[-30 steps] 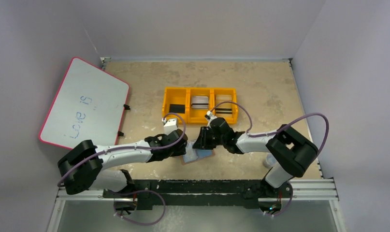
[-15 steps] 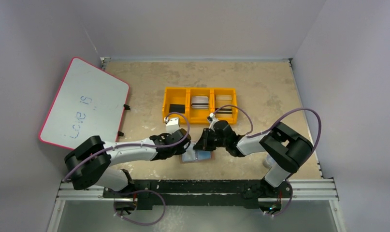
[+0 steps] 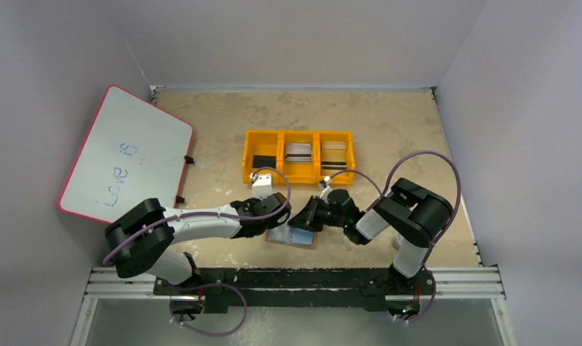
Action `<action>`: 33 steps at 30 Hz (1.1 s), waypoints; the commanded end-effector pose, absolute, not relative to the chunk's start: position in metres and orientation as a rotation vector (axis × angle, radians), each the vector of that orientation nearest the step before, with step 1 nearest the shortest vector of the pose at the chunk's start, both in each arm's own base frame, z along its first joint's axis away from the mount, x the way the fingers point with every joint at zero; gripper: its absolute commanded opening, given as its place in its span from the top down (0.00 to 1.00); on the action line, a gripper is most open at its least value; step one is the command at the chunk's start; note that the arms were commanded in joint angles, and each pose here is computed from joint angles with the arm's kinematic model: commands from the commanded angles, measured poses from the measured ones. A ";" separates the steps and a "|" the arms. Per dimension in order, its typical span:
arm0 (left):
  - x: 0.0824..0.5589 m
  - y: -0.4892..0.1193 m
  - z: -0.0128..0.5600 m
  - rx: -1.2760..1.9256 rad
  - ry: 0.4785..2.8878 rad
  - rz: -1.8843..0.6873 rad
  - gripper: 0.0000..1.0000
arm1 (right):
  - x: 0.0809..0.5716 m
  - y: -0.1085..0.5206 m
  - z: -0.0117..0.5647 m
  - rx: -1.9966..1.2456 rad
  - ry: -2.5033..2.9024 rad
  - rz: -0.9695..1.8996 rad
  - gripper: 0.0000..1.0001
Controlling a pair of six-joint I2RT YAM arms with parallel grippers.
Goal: Take the credit cards out of the card holder
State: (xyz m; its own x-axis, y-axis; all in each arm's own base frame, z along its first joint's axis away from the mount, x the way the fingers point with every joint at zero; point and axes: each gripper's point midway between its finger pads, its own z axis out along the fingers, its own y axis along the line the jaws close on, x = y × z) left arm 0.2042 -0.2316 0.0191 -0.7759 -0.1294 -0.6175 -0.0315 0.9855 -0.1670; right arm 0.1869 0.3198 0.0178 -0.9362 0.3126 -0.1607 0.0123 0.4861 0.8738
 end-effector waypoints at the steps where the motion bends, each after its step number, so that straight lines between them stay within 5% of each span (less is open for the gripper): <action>1: 0.177 -0.213 -0.014 -0.037 2.583 -0.075 0.94 | 0.203 0.335 0.041 0.346 2.340 1.511 0.83; 9: 0.175 -0.213 -0.011 -0.046 2.569 -0.078 0.95 | 0.214 0.331 0.052 0.356 2.302 1.442 1.00; 28: 0.181 -0.205 -0.004 -0.095 2.527 -0.041 1.00 | 0.181 0.305 0.028 0.402 2.378 1.451 1.00; 33: 0.187 -0.211 0.011 -0.116 2.482 -0.113 0.89 | 0.180 0.303 0.024 0.415 2.382 1.447 1.00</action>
State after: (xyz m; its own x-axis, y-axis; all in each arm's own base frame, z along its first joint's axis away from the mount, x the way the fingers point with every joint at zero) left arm 0.2021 -0.2254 0.0175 -0.7571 -0.1329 -0.6396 -0.0565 0.9888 -0.1385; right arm 0.1789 0.3029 0.0198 -0.9108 0.3956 -0.1182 0.0894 0.4686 0.8789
